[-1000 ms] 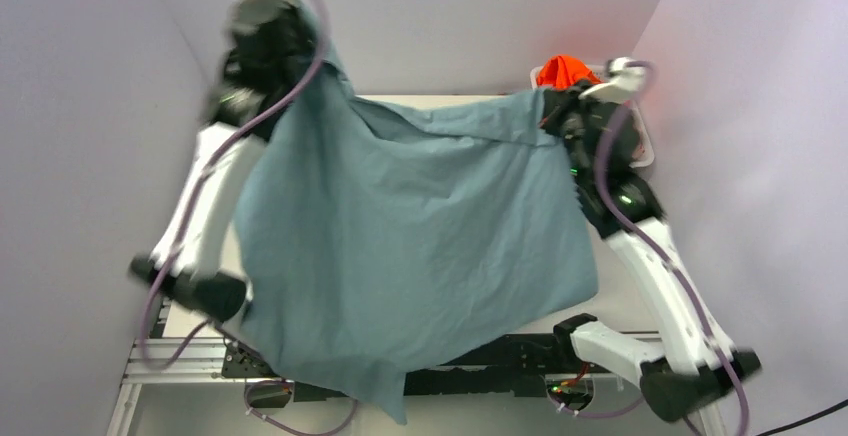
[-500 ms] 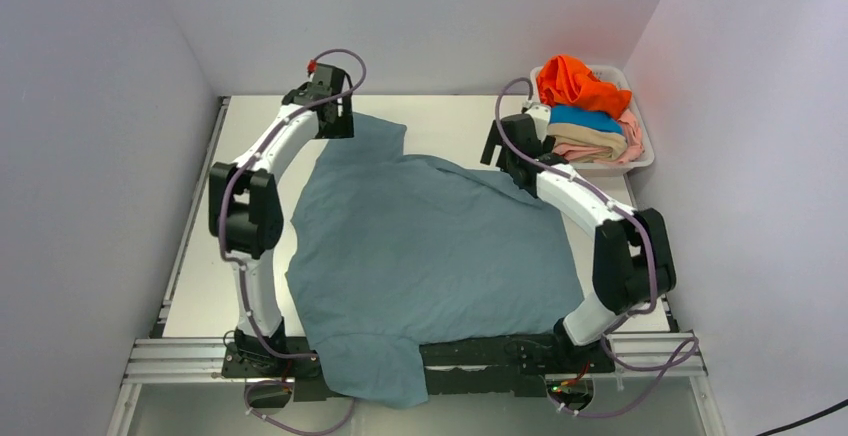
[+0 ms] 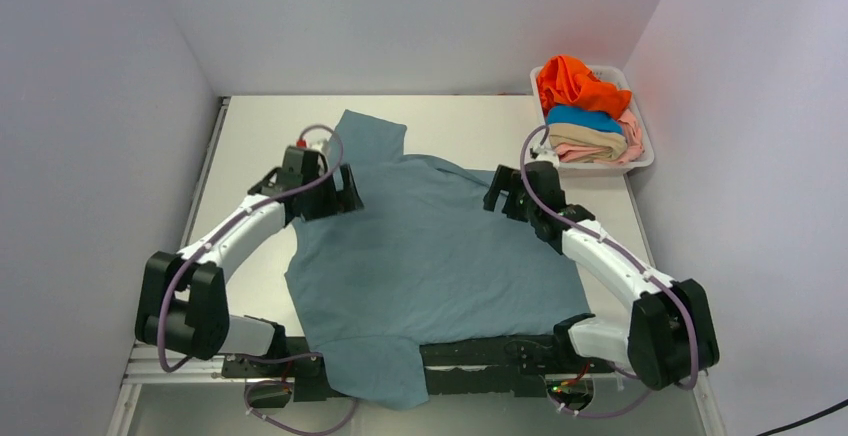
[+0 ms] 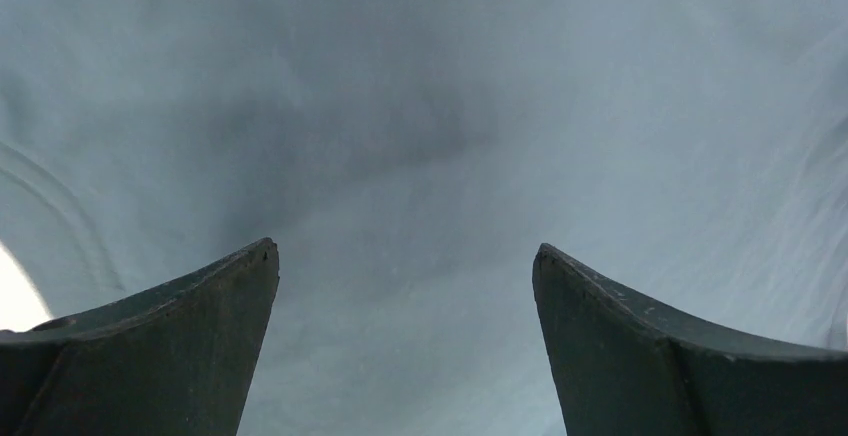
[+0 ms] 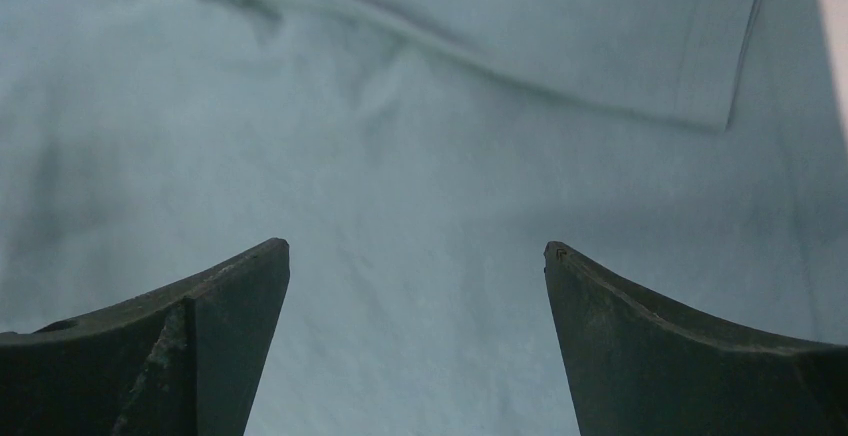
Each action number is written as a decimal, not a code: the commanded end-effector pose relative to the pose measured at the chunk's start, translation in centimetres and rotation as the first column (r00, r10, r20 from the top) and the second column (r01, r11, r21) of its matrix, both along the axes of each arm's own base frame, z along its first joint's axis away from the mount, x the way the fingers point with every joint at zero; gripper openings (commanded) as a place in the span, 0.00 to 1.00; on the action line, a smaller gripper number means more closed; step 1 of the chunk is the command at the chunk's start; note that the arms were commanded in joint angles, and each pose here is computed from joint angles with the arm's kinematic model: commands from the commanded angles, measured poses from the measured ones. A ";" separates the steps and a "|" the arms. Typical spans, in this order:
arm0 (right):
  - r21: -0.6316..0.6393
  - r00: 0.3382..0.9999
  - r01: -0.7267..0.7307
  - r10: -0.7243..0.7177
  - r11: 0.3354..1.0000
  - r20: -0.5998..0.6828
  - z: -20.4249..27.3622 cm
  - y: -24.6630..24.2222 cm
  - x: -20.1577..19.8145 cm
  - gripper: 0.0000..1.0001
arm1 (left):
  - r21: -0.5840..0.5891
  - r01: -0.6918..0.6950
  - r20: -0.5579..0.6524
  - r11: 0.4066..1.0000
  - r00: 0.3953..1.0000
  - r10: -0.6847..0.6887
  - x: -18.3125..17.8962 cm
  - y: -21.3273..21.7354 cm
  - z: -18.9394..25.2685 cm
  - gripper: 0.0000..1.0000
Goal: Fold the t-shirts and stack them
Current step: Flatten out the tshirt
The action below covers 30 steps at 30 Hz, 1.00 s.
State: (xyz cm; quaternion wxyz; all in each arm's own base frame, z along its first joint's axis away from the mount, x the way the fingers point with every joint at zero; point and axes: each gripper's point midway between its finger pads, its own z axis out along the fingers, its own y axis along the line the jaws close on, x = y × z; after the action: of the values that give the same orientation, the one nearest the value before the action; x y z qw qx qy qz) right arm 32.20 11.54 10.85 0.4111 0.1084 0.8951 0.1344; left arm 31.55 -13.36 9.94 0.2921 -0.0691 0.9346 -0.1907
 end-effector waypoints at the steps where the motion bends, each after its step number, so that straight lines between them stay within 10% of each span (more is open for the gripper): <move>1: 0.032 0.999 -0.008 0.007 0.999 0.036 -0.9 1.1 1.9 1.00 | -0.145 0.011 0.000 0.989 1.000 -0.011 -0.3 -2.2 -1.4 0.99; 14: -0.057 0.986 0.160 -0.156 0.985 0.066 -6.2 0.4 9.9 1.00 | 0.065 -0.155 -0.200 0.986 0.966 0.165 -3.7 3.0 -10.5 0.99; 30: 0.011 0.954 0.268 -0.267 0.963 0.137 -5.8 -1.5 23.1 1.00 | 0.061 -0.143 -0.225 0.988 0.962 0.154 -4.6 3.2 -10.7 0.99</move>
State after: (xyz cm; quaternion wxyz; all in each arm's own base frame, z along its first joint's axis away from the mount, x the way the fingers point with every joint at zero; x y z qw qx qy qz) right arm 50.65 11.26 3.63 0.4590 0.1886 0.8670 0.0450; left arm 30.96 -12.69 3.47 0.2682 -0.1401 0.9309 -0.2047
